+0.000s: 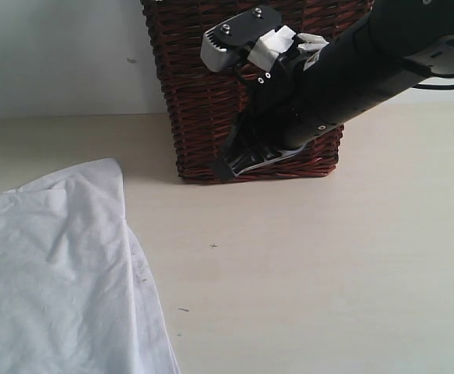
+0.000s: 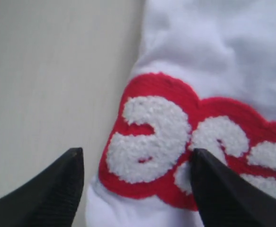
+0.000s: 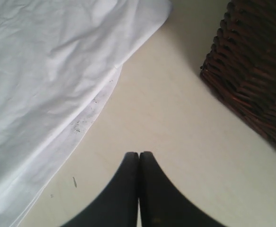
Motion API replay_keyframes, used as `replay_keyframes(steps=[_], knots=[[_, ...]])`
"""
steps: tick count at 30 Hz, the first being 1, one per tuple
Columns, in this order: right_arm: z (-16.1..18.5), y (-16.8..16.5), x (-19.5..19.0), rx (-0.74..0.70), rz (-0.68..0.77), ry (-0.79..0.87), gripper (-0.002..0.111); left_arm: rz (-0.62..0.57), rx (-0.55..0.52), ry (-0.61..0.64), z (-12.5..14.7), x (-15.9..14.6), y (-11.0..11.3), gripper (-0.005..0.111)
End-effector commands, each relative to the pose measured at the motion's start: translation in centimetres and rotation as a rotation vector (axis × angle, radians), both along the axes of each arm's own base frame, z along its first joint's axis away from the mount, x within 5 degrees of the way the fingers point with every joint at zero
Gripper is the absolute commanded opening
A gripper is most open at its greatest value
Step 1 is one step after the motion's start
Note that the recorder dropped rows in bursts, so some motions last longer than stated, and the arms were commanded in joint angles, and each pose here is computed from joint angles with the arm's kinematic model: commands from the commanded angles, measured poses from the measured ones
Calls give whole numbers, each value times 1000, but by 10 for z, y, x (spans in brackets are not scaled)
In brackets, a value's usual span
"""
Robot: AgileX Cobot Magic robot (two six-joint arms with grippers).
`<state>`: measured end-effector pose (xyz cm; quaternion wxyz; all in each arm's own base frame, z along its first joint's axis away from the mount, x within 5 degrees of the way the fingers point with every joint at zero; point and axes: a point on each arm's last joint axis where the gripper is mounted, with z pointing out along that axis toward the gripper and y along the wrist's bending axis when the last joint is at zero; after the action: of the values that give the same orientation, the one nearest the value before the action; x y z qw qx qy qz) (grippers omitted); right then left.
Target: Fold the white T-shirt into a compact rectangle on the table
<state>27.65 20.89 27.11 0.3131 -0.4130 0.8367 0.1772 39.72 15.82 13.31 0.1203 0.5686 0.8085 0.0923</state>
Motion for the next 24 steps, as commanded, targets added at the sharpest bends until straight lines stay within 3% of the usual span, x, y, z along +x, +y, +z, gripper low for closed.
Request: replay_keyframes(steps=[1,3,7,12,17,20,24], knots=[[2,-2,-1,3,1,-4,0,-47,56,-21,-12,5,3,61],[2,-2,-1,3,1,-4,0,-46,52,-16,-15,5,3,48],[2,-2,-1,3,1,-4,0,-1,19,15,-16,2,1,0],[2,-2,-1,3,1,-4,0,65,10,-20,2,2,0,0],[2,-2,-1,0,7,-10,0,121,2,-84,49,-4,-10,0],[2,-2,-1,-1,7,-11,0,77,-38,22,64,-17,-26,0],[2,-2,-1,-3,8,-12,0,54,-6,155,56,-43,-44,0]])
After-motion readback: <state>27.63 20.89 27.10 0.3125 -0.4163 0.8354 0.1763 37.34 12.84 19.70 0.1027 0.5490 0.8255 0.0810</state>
